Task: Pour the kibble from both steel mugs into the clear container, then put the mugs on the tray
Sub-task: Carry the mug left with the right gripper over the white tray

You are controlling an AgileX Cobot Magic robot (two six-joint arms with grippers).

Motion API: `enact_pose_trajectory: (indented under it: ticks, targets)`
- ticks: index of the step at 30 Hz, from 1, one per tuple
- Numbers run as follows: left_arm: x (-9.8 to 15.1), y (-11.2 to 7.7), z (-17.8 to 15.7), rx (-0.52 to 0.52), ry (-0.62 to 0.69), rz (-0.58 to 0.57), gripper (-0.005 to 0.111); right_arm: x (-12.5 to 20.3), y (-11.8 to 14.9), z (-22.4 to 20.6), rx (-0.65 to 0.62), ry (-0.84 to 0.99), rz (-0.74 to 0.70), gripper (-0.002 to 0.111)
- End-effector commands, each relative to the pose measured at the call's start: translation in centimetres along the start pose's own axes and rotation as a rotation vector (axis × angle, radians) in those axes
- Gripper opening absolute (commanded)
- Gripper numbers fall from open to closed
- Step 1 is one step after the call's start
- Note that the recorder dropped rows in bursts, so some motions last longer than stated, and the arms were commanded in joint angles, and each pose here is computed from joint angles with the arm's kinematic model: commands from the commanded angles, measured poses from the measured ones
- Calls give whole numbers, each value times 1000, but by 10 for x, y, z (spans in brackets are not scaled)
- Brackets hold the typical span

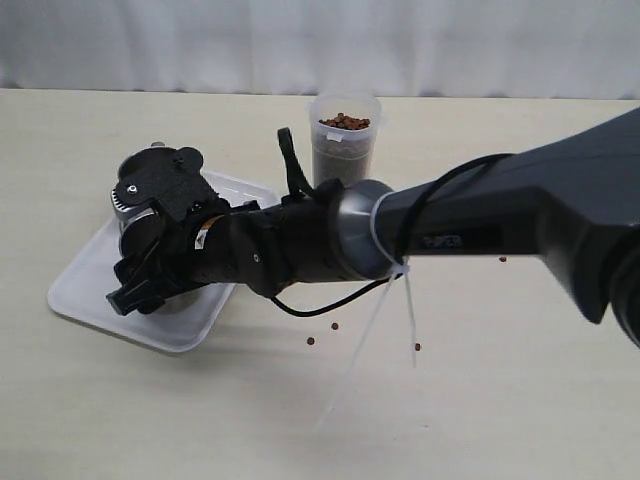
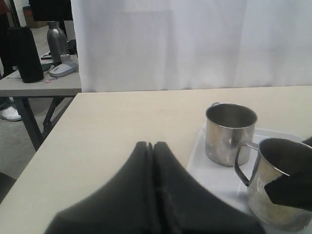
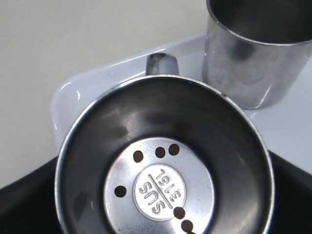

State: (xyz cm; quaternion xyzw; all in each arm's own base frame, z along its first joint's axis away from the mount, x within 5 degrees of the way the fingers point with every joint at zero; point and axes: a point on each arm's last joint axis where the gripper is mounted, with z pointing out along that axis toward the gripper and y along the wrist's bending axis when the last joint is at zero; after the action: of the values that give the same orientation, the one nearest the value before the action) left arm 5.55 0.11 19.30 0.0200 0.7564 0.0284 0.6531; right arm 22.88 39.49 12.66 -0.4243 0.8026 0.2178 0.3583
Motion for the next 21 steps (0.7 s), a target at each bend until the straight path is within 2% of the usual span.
enact_pose_trajectory:
  ticks: [1, 4, 11, 14, 18, 21]
  targets:
    - [0, 0, 0, 2, -6, -5, 0, 0, 1, 3, -3, 2, -19, 13]
    - [0, 0, 0, 2, -6, -5, 0, 2, 1, 4, -3, 9, -19, 27]
    - [0, 0, 0, 2, -6, -5, 0, 3, 1, 5, -4, 14, -15, 70]
    - [0, 0, 0, 2, -6, -5, 0, -2, 2, 0, -8, 11, -15, 84]
    - [1, 0, 0, 3, 3, -5, 0, -16, 4, -17, -25, 5, -20, 95]
    - [1, 0, 0, 3, 1, -5, 0, -31, 6, -37, -43, -5, -21, 95]
